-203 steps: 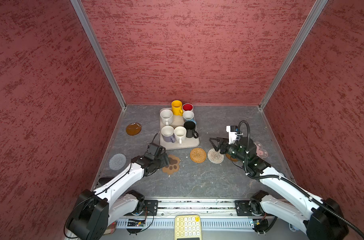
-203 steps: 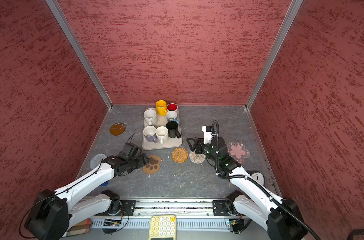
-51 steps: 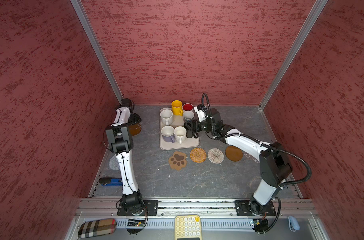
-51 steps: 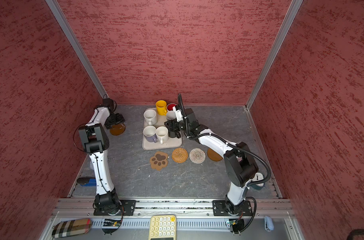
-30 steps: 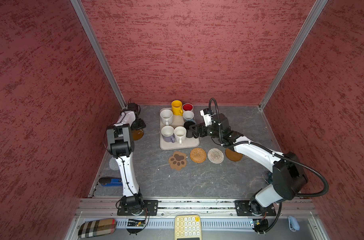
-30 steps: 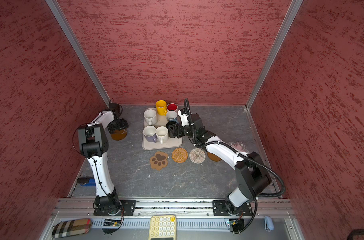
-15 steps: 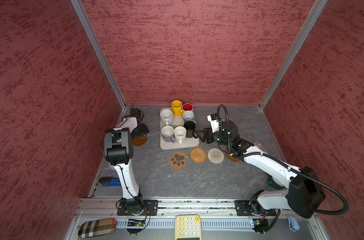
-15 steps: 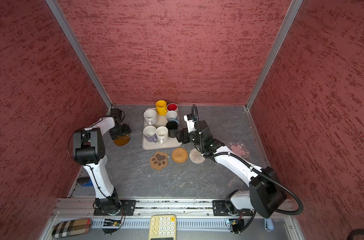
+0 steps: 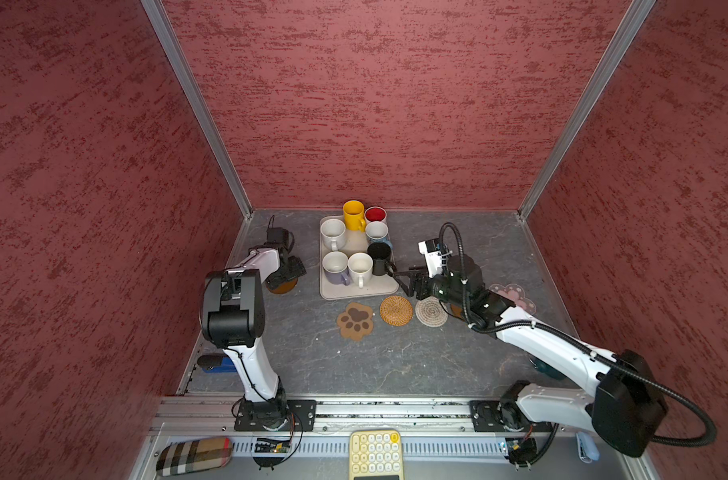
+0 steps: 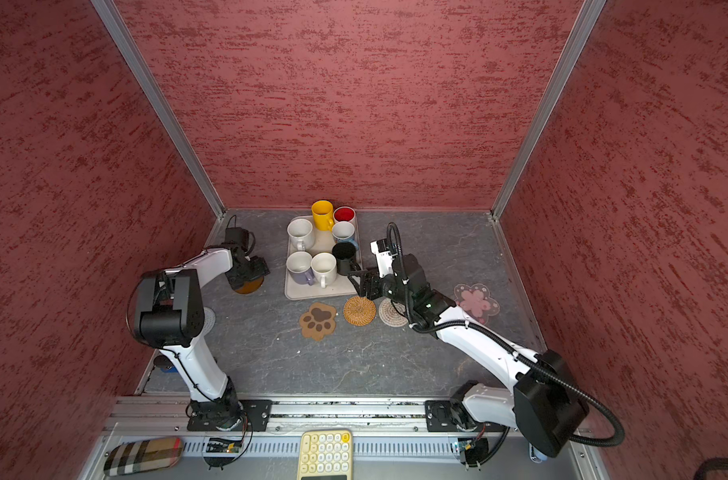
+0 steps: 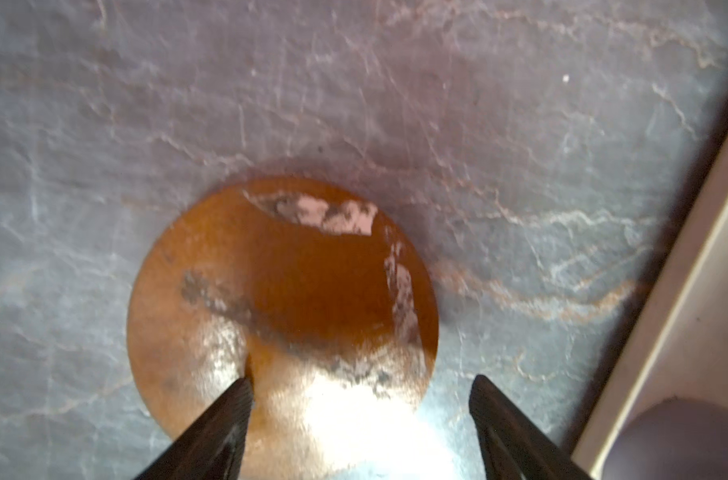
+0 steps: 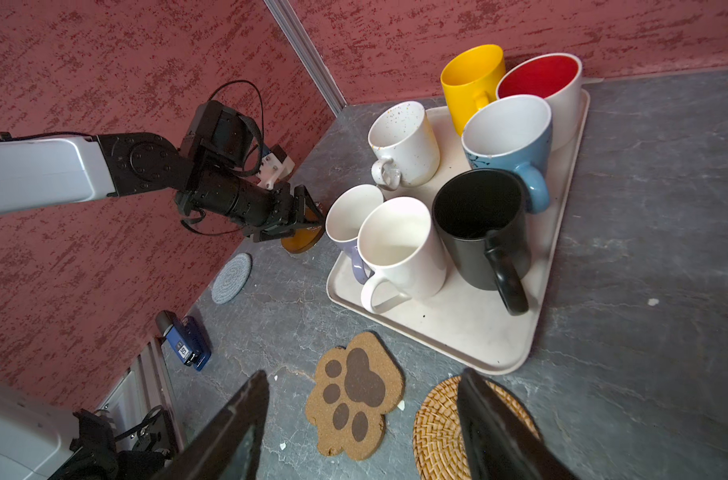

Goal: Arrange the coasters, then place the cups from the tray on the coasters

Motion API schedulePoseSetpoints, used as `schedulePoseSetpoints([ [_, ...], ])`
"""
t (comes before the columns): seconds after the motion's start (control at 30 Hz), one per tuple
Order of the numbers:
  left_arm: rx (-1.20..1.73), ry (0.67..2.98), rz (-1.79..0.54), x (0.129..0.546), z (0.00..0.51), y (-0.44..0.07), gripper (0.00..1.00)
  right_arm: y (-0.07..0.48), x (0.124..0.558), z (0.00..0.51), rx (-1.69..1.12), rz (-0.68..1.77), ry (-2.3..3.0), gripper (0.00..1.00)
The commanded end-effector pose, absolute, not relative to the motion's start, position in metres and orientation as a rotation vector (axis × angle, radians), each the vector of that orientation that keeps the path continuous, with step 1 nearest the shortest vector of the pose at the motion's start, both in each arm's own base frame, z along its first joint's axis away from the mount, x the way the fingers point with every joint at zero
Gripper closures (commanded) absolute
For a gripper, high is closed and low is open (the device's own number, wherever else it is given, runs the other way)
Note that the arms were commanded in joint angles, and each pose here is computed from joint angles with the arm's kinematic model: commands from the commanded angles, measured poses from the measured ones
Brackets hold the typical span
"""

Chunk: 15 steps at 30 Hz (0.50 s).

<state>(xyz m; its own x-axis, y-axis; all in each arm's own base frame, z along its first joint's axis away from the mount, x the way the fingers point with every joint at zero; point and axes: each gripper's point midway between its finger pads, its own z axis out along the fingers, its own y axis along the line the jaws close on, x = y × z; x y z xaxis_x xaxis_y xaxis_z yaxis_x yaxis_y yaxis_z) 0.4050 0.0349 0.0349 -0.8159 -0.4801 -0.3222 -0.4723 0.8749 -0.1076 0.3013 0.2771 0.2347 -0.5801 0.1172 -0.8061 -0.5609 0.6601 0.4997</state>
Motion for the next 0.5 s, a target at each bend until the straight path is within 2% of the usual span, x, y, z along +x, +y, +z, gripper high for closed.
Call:
schedulePoseSetpoints([
  [0.0, -0.746, 2.786, -0.085, 0.383, 0.017, 0.024, 0.17, 0.276, 0.298, 0.241, -0.334, 0.960, 1.967, 0.28],
  [0.23, -0.673, 2.761, -0.034, 0.401, 0.045, 0.037, 0.16, 0.281, 0.296, 0.236, -0.338, 0.978, 1.978, 0.28],
  [0.47, -0.657, 2.760, -0.017, 0.420, 0.044, 0.054, 0.15, 0.281, 0.302, 0.231, -0.343, 0.943, 1.989, 0.28],
])
